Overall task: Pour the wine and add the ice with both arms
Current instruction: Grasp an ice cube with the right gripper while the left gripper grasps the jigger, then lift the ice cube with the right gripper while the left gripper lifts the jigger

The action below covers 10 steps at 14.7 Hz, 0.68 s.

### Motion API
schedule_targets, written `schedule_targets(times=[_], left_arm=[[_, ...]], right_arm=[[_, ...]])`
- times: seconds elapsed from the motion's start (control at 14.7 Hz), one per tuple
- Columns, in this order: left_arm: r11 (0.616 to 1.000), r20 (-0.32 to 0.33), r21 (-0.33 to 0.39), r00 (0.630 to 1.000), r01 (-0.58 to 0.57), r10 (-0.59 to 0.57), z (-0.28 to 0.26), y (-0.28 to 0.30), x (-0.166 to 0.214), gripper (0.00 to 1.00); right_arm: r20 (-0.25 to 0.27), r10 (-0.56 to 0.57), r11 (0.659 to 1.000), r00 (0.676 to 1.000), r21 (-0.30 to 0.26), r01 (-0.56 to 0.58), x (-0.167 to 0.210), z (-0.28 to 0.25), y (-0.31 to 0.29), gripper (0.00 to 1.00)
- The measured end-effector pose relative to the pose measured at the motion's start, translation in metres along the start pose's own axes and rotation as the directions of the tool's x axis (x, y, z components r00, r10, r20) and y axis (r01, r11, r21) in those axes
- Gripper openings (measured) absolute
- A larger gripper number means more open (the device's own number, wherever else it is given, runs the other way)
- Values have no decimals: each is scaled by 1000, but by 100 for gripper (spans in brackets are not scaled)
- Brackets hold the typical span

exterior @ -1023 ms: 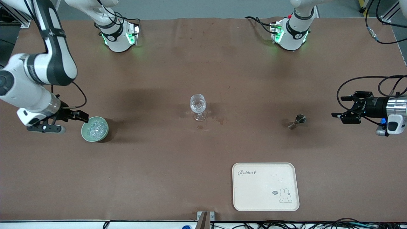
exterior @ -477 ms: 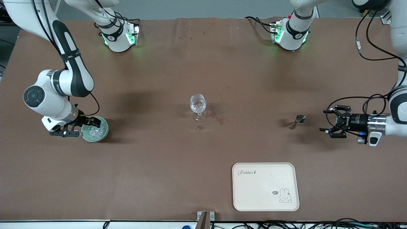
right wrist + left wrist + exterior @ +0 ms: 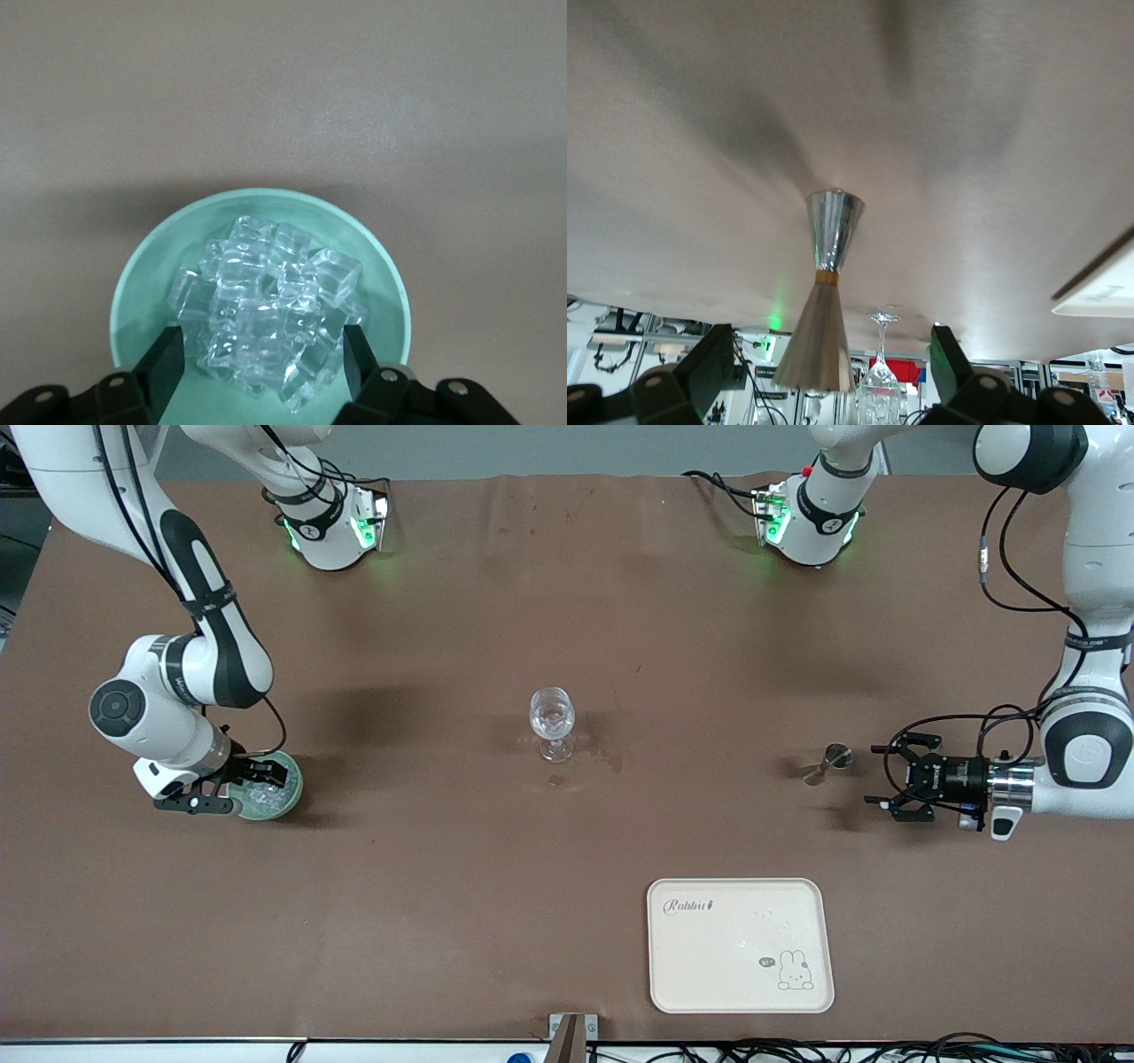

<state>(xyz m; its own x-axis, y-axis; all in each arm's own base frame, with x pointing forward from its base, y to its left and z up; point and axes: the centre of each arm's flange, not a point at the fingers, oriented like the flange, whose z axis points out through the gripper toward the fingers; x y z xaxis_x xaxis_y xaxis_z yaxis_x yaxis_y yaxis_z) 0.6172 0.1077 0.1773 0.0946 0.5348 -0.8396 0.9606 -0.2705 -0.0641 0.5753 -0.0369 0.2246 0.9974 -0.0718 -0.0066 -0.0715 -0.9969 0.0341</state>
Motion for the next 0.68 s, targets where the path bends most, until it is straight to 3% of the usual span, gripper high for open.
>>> schedule_targets(times=[0.27,0.41,0.48,0.55,0.68], left_arm=[[1000,47,4,999,0,0,21,-2,9,94],[1000,56,12,998,-23,22,28,-3,9,91],[999,60,16,997,-42,41,32,-4,10,88],[998,65,19,996,-59,57,35,-6,11,87],[997,75,25,995,-69,67,41,-9,16,85]], right_arm=[[-4,0,1000,1000,-1,0,0,6,0,72],[-6,0,1000,1000,0,0,1,6,0,60],[-6,0,1000,1000,0,0,1,6,0,60],[-6,0,1000,1000,0,0,1,6,0,55],[-6,0,1000,1000,0,0,1,6,0,33]])
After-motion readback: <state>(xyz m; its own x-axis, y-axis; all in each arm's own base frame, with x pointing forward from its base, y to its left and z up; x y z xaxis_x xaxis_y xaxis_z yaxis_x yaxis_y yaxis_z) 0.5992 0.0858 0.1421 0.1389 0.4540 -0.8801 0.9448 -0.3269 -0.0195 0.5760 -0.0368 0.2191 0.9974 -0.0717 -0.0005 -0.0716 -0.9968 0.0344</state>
